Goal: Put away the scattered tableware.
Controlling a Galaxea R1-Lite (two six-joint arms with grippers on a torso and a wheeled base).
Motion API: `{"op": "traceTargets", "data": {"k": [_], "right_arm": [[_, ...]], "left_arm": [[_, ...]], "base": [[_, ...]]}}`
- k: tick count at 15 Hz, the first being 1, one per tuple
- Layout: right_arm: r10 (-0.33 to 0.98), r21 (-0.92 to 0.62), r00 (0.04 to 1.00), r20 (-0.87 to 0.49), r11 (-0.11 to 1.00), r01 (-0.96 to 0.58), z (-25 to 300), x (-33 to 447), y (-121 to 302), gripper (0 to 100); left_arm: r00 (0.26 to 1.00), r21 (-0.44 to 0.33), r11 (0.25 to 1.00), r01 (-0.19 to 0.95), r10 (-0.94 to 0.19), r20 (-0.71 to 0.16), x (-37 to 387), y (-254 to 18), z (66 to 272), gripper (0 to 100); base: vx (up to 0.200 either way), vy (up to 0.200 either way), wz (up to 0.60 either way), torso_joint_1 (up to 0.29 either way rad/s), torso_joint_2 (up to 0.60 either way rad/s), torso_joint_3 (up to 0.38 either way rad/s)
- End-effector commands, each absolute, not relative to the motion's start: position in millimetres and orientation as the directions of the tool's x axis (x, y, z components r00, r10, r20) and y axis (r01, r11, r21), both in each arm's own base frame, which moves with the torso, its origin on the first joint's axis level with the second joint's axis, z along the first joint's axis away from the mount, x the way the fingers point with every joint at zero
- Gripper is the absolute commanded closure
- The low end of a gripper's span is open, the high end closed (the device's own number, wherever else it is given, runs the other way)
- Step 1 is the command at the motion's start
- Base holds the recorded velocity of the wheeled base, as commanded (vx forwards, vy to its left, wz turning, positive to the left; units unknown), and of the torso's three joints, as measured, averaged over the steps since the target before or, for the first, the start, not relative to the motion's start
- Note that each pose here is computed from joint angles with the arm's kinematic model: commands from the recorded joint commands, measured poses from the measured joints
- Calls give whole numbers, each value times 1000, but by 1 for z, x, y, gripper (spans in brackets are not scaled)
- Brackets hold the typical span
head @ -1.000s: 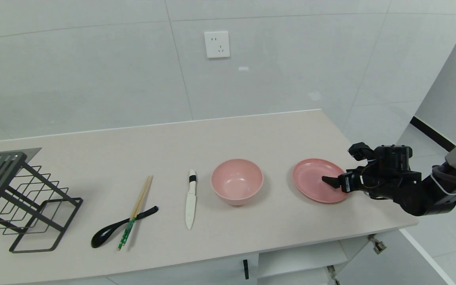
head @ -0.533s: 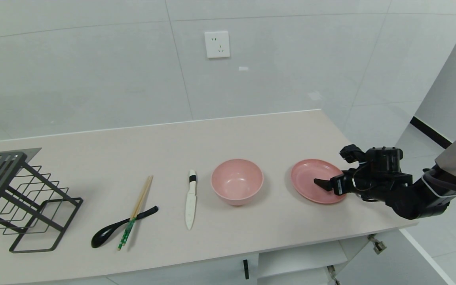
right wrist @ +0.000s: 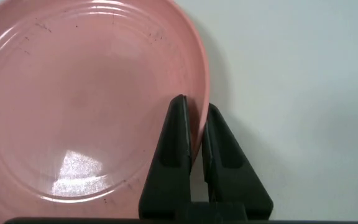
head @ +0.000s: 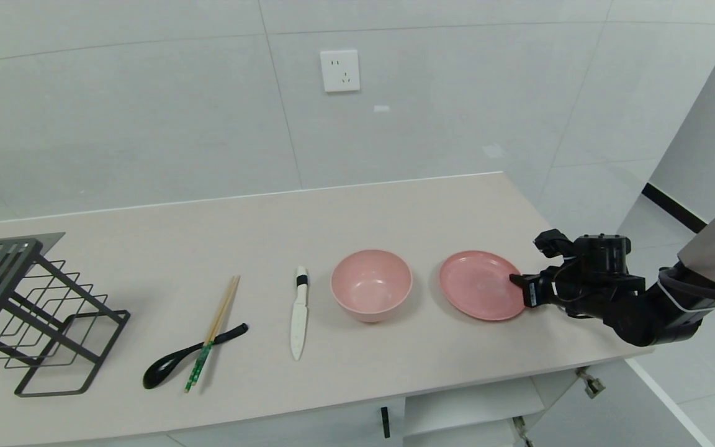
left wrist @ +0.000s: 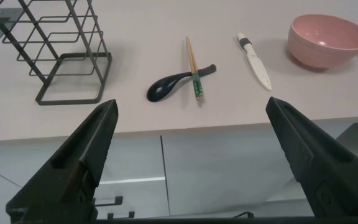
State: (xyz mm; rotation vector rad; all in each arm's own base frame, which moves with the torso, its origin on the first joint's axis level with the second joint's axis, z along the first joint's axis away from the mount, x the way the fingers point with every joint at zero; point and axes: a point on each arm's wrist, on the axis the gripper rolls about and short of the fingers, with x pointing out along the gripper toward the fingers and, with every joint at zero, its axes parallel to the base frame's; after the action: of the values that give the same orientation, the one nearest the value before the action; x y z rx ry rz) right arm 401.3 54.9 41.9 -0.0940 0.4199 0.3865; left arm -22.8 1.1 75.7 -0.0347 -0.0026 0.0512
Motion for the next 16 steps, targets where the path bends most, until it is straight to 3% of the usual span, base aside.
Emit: {"op": "traceTargets", "data": {"k": [1, 6, 8, 9, 11, 15, 16], "right_arm": [[341, -9, 837, -428, 924, -381, 38, 401, 53, 100], [358, -67, 905, -230, 922, -382, 116, 373, 53, 100], [360, -98, 925, -120, 923, -372, 161, 328, 47, 100], [362, -102, 926, -103, 923, -372, 166, 312, 45, 100], [367, -94, 922, -125, 920, -380, 156, 280, 41, 100], [387, -73, 919, -78, 917, -392, 158, 260, 39, 100], [388, -65, 921, -40, 918, -390, 156, 257, 39, 100]], "left_arm": [[999, -35, 998, -52, 52, 3, -23, 1, 76, 0], [999, -32, 998, -51, 51, 2, -23, 1, 76, 0], [999, 16, 999, 35, -35, 12, -23, -1, 77, 0], [997, 44, 997, 56, -58, 44, -23, -1, 80, 0], [968, 77, 990, 122, -136, 210, -25, -3, 97, 0], [963, 82, 980, 181, -193, 187, -26, -4, 109, 0], [962, 77, 973, 220, -229, 150, -25, -4, 125, 0]], "base": [[0, 0, 0, 0, 0, 0], [0, 0, 0, 0, 0, 0], [0, 0, 0, 0, 0, 0], [0, 0, 0, 0, 0, 0], [0, 0, 0, 0, 0, 0], [0, 0, 0, 0, 0, 0], [0, 0, 0, 0, 0, 0]]}}
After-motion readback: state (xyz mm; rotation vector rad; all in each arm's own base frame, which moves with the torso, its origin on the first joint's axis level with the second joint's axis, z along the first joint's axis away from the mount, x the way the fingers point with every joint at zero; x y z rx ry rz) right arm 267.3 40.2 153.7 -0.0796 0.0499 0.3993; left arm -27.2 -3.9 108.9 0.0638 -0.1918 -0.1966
